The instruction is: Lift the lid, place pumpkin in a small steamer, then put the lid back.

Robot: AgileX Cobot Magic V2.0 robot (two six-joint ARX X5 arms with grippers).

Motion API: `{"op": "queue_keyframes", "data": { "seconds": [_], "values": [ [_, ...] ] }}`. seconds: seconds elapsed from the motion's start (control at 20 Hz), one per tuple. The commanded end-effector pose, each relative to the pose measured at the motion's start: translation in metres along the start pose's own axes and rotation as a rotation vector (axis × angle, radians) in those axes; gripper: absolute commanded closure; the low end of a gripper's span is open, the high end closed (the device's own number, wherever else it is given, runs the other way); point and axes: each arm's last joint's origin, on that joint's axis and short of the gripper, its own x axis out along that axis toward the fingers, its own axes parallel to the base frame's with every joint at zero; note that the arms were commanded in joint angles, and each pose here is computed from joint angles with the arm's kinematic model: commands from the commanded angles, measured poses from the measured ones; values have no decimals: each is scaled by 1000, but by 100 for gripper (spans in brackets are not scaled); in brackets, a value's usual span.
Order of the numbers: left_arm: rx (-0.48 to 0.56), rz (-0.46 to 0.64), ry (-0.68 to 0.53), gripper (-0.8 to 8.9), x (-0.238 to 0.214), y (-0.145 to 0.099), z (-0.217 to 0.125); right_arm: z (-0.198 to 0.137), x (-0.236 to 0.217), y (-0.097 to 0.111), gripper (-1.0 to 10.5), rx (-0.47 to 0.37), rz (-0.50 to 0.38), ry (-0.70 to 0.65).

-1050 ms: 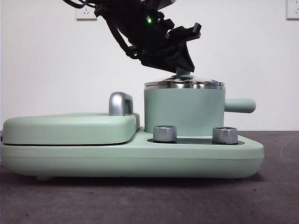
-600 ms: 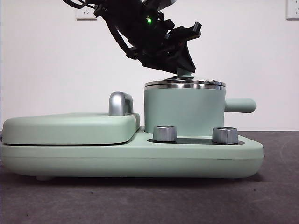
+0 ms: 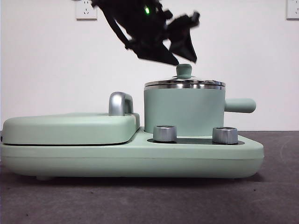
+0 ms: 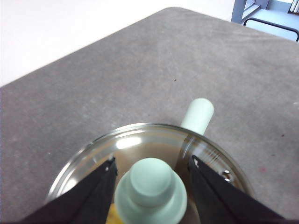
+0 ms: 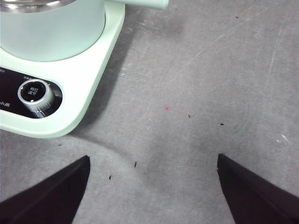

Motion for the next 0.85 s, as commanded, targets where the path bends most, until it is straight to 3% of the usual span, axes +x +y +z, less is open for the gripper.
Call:
{"op": "queue_keyframes", "data": {
  "seconds": [0.05,0.25,0.5,0.85],
  "values": [
    [-73,6,-26,560,-19,4,19,1,0,1,528,8,5,-5],
    [-294,62,45,561,-48,23,23,2,0,1,528,7,8,-7],
    [-327,122,100,562,-83,35,4,5,0,2,527,-33,28,-41],
    [-406,198,64,562,-167,31,-43,16,19,13,527,-55,128,6]
  ]
}}
